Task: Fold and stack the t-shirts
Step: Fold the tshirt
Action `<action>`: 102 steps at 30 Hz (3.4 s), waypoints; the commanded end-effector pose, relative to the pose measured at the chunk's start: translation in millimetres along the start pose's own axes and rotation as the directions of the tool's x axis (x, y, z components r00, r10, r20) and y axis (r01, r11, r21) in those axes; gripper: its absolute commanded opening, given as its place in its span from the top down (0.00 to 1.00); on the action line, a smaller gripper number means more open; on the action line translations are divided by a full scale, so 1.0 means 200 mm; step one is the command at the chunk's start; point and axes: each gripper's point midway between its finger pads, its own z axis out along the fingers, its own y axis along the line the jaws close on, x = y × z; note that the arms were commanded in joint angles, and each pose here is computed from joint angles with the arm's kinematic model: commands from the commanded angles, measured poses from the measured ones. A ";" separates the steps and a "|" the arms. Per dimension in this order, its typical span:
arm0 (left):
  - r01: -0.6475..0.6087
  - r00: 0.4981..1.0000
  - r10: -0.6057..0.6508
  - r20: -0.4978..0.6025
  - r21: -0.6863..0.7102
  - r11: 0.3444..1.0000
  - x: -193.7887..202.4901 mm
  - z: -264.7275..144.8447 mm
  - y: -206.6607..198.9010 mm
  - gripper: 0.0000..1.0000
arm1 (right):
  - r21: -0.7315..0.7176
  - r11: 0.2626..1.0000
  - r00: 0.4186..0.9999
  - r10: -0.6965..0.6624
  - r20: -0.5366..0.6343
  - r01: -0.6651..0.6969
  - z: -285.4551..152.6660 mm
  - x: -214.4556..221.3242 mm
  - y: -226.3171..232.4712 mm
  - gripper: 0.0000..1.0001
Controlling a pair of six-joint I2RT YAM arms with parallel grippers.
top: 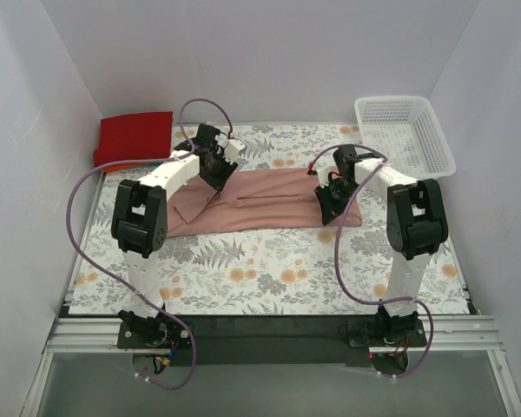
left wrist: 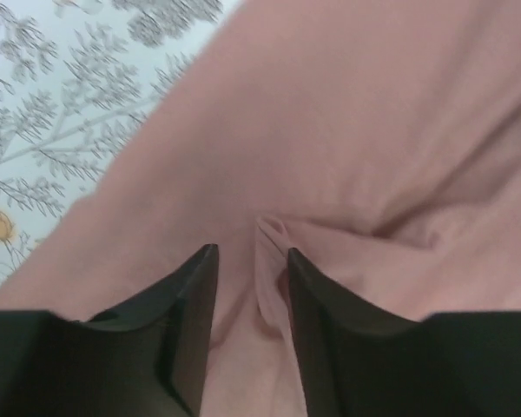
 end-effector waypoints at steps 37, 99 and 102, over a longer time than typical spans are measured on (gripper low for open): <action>0.447 0.894 -0.442 -0.070 0.084 0.891 0.60 -0.29 -0.10 0.48 | -0.021 1.000 0.999 -0.009 0.044 0.010 -0.05 -0.04 0.04 0.81; 0.469 0.867 -0.408 0.287 -0.189 0.863 0.13 -0.27 0.69 0.65 | 0.007 1.000 0.999 -0.022 0.026 0.022 -0.05 -0.01 0.01 0.83; 0.484 0.856 -0.426 0.293 -0.163 0.860 0.17 -0.33 0.68 0.61 | 0.023 0.999 0.999 -0.035 0.032 0.035 -0.07 -0.03 0.00 0.83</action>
